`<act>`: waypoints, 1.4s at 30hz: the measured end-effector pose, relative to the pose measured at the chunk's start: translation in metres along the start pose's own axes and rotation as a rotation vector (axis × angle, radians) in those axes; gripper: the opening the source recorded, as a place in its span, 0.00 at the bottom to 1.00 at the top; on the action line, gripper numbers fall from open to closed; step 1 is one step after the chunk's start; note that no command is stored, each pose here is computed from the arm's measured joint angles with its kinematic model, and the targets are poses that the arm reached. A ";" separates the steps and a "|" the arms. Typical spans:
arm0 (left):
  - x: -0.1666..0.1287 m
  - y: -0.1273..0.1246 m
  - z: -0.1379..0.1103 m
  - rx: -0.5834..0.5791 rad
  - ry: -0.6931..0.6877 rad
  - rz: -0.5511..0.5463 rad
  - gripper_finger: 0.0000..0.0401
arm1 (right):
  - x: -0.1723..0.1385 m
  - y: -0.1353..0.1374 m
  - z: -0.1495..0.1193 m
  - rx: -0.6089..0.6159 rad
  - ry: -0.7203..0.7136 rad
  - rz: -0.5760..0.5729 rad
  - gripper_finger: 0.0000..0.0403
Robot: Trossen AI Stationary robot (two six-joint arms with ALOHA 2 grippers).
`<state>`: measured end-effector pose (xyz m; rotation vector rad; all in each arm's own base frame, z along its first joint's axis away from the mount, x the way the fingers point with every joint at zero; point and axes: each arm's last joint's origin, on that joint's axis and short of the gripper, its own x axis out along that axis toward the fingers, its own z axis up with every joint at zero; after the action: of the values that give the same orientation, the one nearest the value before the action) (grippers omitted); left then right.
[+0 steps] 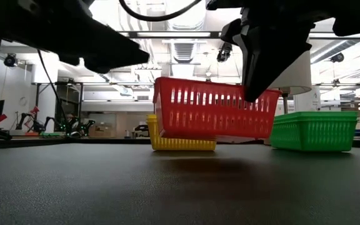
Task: Stack baskets by color
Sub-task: Stack the red bin on top of the left red bin
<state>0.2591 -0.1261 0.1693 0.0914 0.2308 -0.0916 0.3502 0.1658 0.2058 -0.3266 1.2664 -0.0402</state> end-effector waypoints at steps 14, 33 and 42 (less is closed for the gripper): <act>0.031 -0.010 0.006 0.130 0.032 -0.011 0.41 | 0.002 -0.003 0.002 0.021 -0.003 0.022 0.02; 0.052 -0.004 -0.014 0.061 0.108 0.127 0.41 | 0.005 -0.010 0.007 0.060 -0.032 0.018 0.02; 0.051 -0.004 -0.019 0.055 0.155 0.117 0.20 | 0.005 -0.011 0.007 0.055 -0.036 0.017 0.03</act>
<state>0.3044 -0.1323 0.1391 0.1671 0.3776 0.0260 0.3603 0.1563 0.2061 -0.2680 1.2296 -0.0547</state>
